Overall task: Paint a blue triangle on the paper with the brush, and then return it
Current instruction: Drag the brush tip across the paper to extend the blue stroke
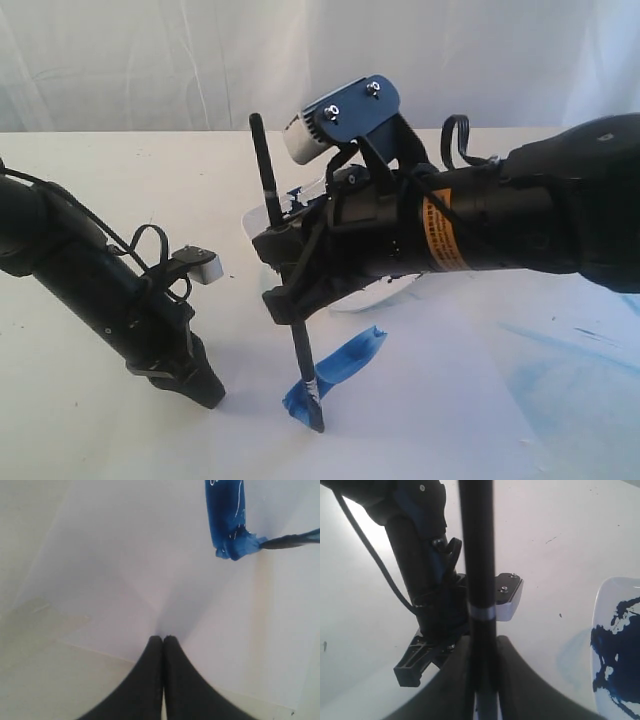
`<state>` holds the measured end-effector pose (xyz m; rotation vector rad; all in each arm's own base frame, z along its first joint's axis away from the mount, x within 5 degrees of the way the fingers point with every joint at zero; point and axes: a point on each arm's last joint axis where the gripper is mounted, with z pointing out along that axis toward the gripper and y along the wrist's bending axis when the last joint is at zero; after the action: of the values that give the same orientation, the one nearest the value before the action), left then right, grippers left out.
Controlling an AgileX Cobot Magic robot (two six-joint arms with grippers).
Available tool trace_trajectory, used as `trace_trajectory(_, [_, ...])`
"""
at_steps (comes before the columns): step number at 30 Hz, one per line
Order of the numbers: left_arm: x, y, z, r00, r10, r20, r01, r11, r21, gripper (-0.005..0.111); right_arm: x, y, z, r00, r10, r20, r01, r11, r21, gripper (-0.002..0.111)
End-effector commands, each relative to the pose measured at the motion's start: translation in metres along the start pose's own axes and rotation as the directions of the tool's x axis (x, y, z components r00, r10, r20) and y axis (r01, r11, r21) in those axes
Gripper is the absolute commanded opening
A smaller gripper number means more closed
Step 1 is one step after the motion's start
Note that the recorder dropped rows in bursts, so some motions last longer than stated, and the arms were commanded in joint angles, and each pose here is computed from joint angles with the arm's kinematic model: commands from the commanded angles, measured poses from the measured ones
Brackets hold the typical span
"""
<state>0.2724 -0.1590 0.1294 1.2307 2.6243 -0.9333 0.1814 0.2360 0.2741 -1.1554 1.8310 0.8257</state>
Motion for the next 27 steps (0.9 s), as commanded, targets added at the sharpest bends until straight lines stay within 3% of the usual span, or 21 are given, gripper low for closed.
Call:
trace_trajectory(1, [0.0, -0.003, 0.001, 1.0, -0.003, -0.012, 0.003, 1.0, 0.026, 0.0, -0.002, -0.001, -0.003, 1.0, 0.0, 0.009, 0.0, 1.0, 0.017, 0.0])
trace_trajectory(14, [0.0, -0.003, 0.001, 1.0, -0.003, -0.011, 0.003, 1.0, 0.024, 0.0, -0.011, -0.002, -0.003, 0.996, -0.084, 0.031, 0.083, 0.996, 0.031, 0.0])
trace_trajectory(27, [0.0, -0.003, 0.001, 1.0, -0.003, -0.011, 0.003, 1.0, 0.024, 0.0, -0.009, -0.005, 0.014, 0.995, -0.069, 0.069, 0.07, 0.997, -0.012, 0.0])
